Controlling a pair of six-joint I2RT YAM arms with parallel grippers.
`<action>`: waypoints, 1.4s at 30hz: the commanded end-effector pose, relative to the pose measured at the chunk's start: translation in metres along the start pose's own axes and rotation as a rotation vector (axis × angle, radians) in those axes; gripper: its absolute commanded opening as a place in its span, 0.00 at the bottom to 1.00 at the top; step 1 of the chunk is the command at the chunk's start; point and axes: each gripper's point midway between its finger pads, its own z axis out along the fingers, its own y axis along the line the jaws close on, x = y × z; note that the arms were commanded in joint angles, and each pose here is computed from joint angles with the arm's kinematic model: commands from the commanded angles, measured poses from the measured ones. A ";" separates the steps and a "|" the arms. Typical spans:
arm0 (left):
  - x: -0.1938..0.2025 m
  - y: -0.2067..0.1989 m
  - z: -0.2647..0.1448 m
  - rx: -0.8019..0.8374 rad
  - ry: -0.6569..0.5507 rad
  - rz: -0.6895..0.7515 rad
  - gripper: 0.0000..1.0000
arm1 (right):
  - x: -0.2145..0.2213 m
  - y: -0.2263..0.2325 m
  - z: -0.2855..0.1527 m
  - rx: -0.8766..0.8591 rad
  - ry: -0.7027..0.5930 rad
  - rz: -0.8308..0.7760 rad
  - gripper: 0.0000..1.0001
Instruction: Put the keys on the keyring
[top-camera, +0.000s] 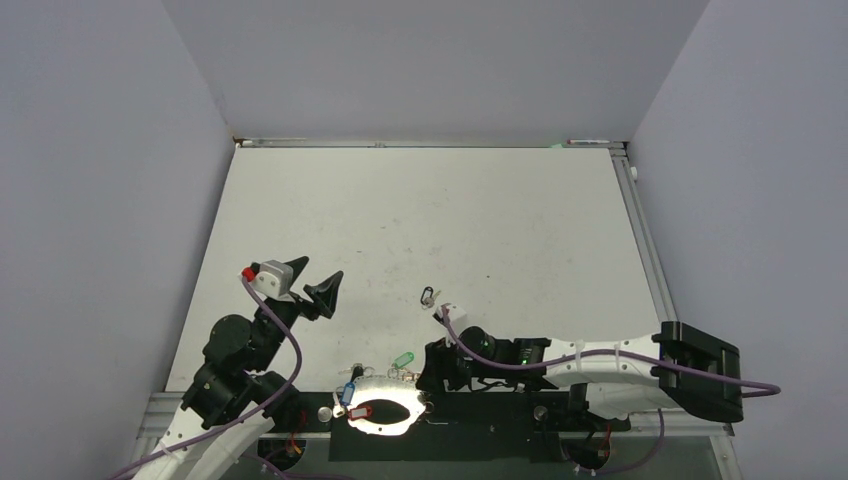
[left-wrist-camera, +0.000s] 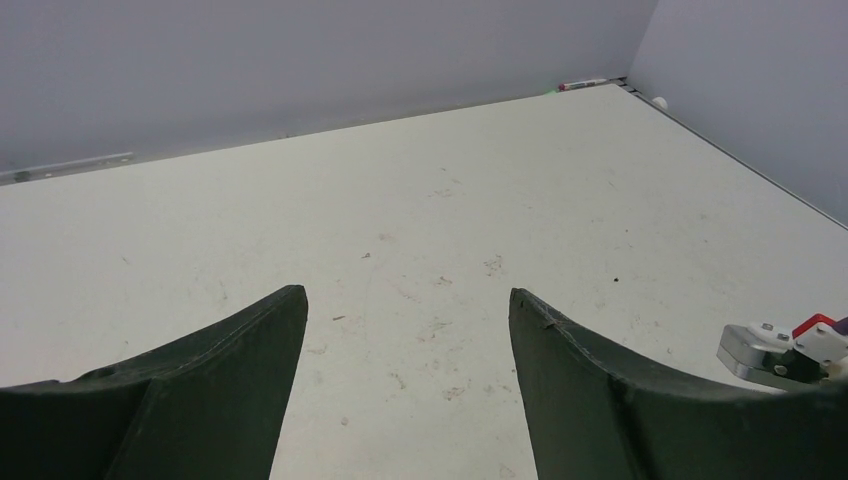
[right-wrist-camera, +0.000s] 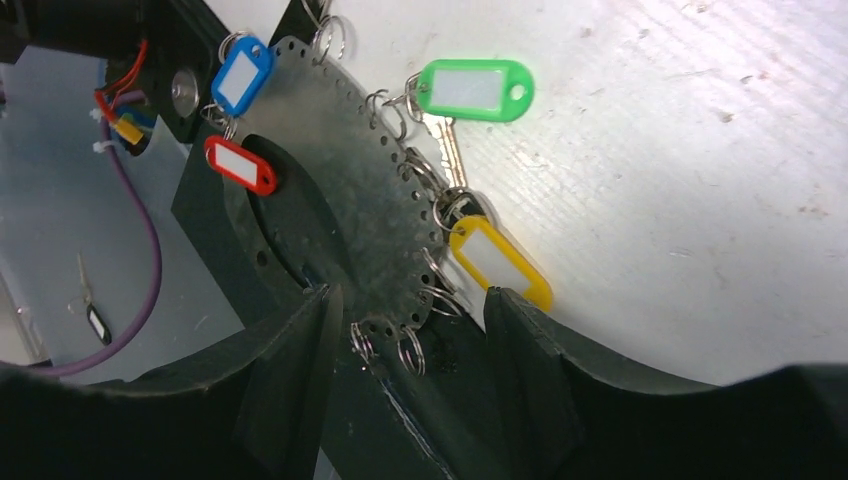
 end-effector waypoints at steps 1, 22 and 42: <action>-0.005 0.000 -0.001 0.003 -0.019 0.004 0.71 | -0.002 0.022 0.003 -0.128 -0.017 -0.045 0.55; -0.005 0.003 -0.002 -0.010 -0.020 0.009 0.71 | 0.042 0.021 -0.004 -0.021 0.041 0.058 0.55; -0.006 0.002 -0.004 -0.003 -0.031 0.006 0.71 | 0.056 0.009 0.016 0.040 0.011 0.124 0.28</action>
